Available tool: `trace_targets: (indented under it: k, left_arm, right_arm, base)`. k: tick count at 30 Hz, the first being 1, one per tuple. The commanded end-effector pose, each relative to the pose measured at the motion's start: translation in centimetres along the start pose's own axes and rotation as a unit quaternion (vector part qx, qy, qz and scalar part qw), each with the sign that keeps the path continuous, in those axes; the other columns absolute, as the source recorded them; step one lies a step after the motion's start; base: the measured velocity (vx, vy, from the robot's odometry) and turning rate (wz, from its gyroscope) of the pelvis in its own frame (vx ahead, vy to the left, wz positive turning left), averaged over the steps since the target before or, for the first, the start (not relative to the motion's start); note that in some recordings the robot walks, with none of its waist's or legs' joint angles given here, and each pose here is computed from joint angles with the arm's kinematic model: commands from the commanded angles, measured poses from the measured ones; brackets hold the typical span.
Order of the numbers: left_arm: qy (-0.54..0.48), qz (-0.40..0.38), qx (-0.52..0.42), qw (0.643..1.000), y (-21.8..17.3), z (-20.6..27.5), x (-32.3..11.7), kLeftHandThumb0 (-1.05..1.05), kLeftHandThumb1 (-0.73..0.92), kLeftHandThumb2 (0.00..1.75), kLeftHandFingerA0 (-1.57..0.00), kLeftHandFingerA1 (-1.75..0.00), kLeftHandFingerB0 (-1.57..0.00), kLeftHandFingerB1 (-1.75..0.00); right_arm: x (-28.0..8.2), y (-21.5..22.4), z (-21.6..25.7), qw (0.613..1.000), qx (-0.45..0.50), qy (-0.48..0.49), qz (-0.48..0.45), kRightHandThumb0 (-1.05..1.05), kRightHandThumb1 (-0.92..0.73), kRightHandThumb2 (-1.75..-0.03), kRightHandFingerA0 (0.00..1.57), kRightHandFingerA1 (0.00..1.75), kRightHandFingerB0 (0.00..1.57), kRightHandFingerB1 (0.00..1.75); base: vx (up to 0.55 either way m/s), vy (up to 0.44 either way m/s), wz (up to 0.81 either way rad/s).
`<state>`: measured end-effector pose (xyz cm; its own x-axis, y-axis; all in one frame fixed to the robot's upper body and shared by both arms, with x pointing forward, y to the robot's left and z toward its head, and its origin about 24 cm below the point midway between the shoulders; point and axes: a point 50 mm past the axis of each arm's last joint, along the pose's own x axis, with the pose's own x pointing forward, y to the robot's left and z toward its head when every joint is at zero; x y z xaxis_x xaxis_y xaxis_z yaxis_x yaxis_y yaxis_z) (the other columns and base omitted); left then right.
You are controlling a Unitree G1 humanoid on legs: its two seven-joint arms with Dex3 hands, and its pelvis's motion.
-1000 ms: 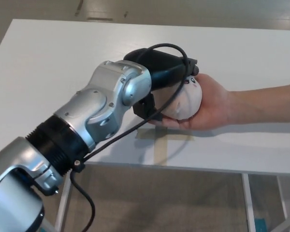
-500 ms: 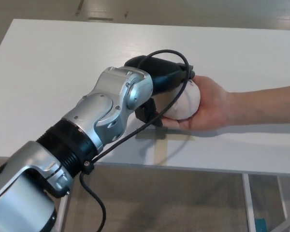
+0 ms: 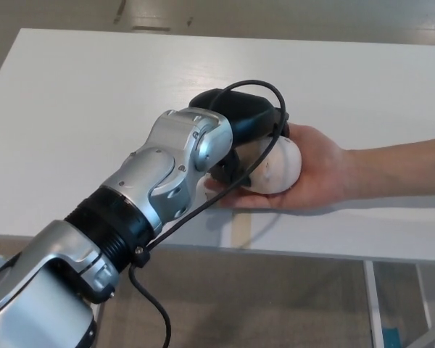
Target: Use the left hand to take the pink dumpling toy on a person's hand and put it on the desk.
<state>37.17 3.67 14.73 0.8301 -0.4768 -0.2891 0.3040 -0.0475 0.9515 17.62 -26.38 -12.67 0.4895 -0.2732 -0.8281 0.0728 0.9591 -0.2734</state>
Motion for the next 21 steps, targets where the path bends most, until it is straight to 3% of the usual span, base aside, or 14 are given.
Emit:
trace_targets:
  k: [1,15,16,19,20,21]
  left_arm:
    - [-0.010,0.009,0.011,1.000,-0.84,0.00,-0.22,-0.22,0.67,0.62,-0.71,-1.45,-0.57,-0.42]
    - [-0.011,0.023,0.007,1.000,-0.65,-0.43,-0.30,-0.22,0.66,0.60,-0.72,-1.45,-0.62,-0.43]
    - [-0.011,0.023,0.007,1.000,-0.67,-0.44,-0.29,-0.34,0.60,0.83,-0.82,-1.28,-0.57,-0.54]
    - [-0.011,0.024,0.007,1.000,-0.77,-0.51,-0.30,-0.35,0.60,0.83,-0.82,-1.28,-0.57,-0.54]
    - [-0.011,0.024,0.007,1.000,-0.79,-0.59,-0.31,-0.22,0.65,0.62,-0.71,-1.47,-0.69,-0.46]
    - [-0.011,0.024,0.008,1.000,-0.73,-0.63,-0.32,-0.23,0.66,0.59,-0.71,-1.46,-0.69,-0.45]
  right_arm:
    - [-0.03,-0.29,-0.31,1.000,-0.006,0.006,-0.003,-0.24,-0.66,-0.59,0.69,0.46,0.61,0.45]
    - [-0.02,-0.38,-0.13,1.000,-0.006,0.004,-0.001,-0.26,-0.66,-0.60,0.68,0.46,0.61,0.45]
    - [-0.02,-0.38,-0.12,1.000,-0.007,0.004,-0.001,-0.25,-0.65,-0.59,0.68,0.46,0.61,0.45]
    - [-0.02,-0.33,-0.16,1.000,-0.007,0.005,-0.001,-0.25,-0.65,-0.59,0.68,0.46,0.61,0.45]
    - [-0.02,-0.31,-0.18,1.000,-0.009,0.005,-0.001,-0.25,-0.65,-0.59,0.68,0.45,0.60,0.45]
    - [-0.02,-0.31,-0.18,1.000,-0.009,0.005,0.000,-0.25,-0.65,-0.59,0.67,0.45,0.60,0.44]
  base:
    - [0.00,0.000,0.00]
    - [0.00,0.000,0.00]
    - [0.00,0.000,0.00]
    - [0.00,0.000,0.00]
    - [0.00,0.000,0.00]
    - [0.00,0.000,0.00]
